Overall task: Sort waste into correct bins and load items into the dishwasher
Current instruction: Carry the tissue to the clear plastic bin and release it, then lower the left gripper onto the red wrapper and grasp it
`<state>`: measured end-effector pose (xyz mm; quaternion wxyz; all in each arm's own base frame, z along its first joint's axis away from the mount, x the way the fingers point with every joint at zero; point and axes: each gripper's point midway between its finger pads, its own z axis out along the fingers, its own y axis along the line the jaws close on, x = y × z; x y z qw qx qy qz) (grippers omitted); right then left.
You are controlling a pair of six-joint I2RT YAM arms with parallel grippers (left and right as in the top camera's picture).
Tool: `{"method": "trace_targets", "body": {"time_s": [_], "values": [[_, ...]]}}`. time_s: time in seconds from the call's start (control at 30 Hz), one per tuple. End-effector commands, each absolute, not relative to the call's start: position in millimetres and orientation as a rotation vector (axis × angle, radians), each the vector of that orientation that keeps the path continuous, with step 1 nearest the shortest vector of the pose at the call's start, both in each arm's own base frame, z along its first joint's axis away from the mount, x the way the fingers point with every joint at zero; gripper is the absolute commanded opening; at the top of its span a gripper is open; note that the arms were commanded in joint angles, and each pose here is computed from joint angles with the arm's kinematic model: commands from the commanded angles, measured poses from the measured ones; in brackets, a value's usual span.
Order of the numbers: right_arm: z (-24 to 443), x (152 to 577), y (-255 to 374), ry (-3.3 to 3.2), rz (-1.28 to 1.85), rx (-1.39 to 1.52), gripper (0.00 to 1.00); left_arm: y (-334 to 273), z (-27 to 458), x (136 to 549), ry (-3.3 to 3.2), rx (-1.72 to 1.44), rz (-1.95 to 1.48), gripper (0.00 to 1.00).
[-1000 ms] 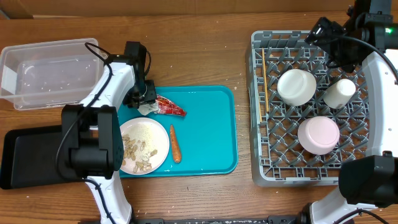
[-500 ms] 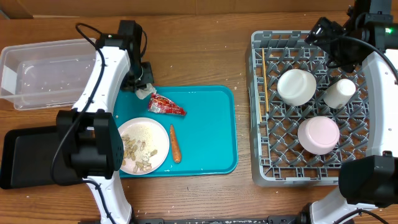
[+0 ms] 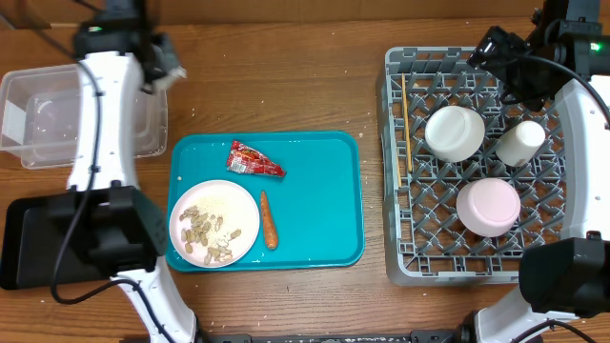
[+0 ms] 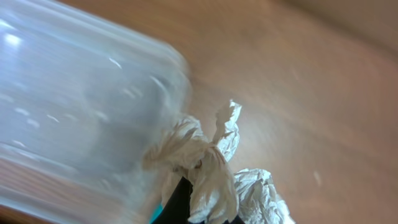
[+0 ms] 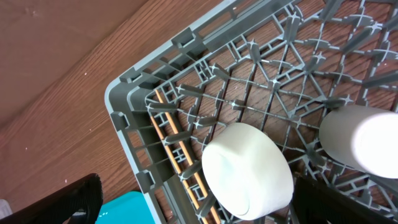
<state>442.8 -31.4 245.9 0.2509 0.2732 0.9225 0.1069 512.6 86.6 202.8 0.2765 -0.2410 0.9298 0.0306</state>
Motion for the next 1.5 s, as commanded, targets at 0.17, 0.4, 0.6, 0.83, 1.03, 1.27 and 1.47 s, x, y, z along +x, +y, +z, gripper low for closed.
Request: {"method": "trace_targets", "body": {"time_s": [0.17, 0.4, 0.6, 0.83, 1.03, 1.27, 1.47], "values": [[250, 444, -31, 2.497, 0.300, 0.740, 1.00, 173, 199, 510, 2.389, -0.861, 0.173, 0.72], [250, 444, -31, 2.497, 0.300, 0.740, 1.00, 178, 200, 498, 2.415, -0.887, 0.113, 1.00], [250, 444, -31, 2.498, 0.300, 0.741, 1.00, 69, 215, 499, 2.525, -0.686, -0.539, 1.00], [250, 444, -31, 2.498, 0.300, 0.741, 1.00, -39, 174, 459, 2.831, -0.516, -0.574, 1.00], [250, 444, -31, 2.497, 0.300, 0.740, 1.00, -103, 135, 432, 2.966, -0.606, -0.494, 1.00], [250, 444, -31, 2.497, 0.300, 0.740, 1.00, -148, 95, 408, 3.033, -0.702, -0.486, 1.00], [250, 444, -31, 2.497, 0.300, 0.741, 1.00, -131, 65, 402, 2.994, -0.917, -0.314, 0.99]]}}
